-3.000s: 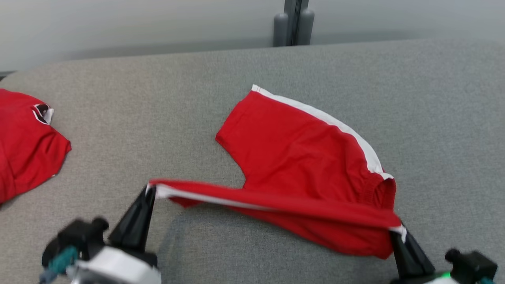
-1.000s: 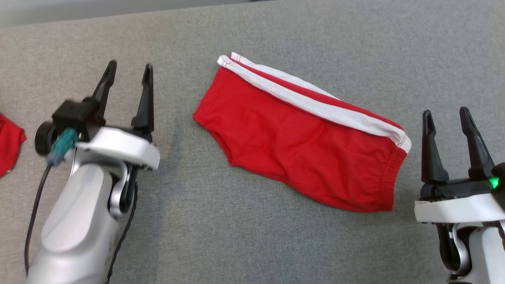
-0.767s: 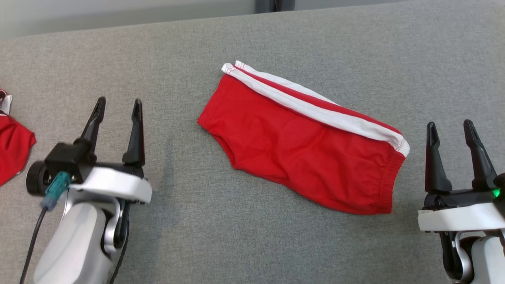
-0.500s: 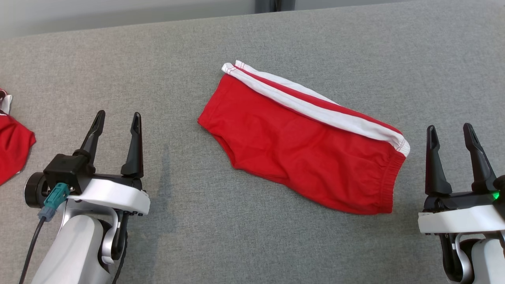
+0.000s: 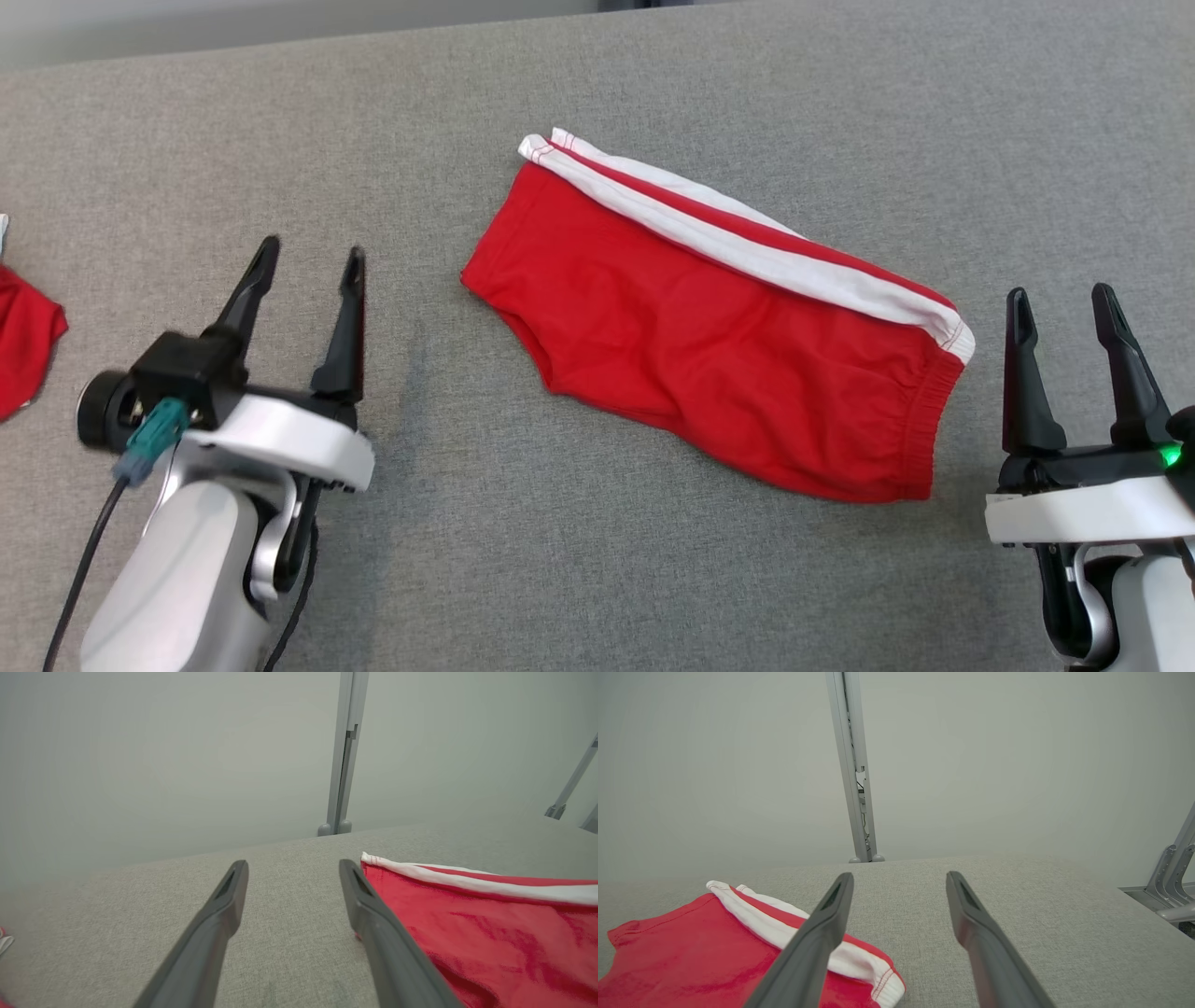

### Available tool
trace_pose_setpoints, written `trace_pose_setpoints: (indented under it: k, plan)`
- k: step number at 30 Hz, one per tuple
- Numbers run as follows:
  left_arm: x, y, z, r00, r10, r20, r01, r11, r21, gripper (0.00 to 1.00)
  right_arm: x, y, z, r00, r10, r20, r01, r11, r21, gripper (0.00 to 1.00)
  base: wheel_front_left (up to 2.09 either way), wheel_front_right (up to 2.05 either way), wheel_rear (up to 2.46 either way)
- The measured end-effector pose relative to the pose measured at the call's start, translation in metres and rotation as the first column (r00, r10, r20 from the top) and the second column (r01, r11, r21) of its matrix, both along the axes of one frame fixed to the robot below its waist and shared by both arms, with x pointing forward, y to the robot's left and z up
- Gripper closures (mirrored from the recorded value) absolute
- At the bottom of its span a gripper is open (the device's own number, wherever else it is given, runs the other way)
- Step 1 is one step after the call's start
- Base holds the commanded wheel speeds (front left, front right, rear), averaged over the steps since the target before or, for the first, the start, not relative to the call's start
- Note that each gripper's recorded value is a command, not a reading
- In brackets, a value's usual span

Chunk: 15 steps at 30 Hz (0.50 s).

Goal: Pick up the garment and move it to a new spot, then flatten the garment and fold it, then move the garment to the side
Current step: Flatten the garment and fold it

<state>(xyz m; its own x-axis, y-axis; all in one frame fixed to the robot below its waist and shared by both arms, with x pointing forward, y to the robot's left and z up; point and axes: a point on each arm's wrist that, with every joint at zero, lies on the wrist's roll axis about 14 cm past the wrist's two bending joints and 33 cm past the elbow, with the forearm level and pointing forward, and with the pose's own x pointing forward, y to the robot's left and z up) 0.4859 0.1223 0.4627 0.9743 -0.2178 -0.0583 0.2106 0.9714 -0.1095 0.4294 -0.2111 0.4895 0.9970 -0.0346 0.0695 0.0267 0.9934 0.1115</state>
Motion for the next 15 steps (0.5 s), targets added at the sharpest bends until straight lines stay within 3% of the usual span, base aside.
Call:
trace_pose_setpoints:
  k: [6,15]
  plan:
    - [0.022,-0.037,0.004,0.989,-0.146,-0.014,0.146,0.989,0.007,0.0,0.008,0.001,-0.004,1.0,0.003,-0.006,-0.003,1.0,0.006,0.0,0.0,0.0,0.0]
    - [0.03,-0.095,-0.051,0.91,-0.342,-0.235,0.351,0.936,-0.004,0.0,0.008,-0.009,-0.011,0.999,-0.021,-0.027,0.021,1.0,0.006,0.0,0.0,0.0,0.0]
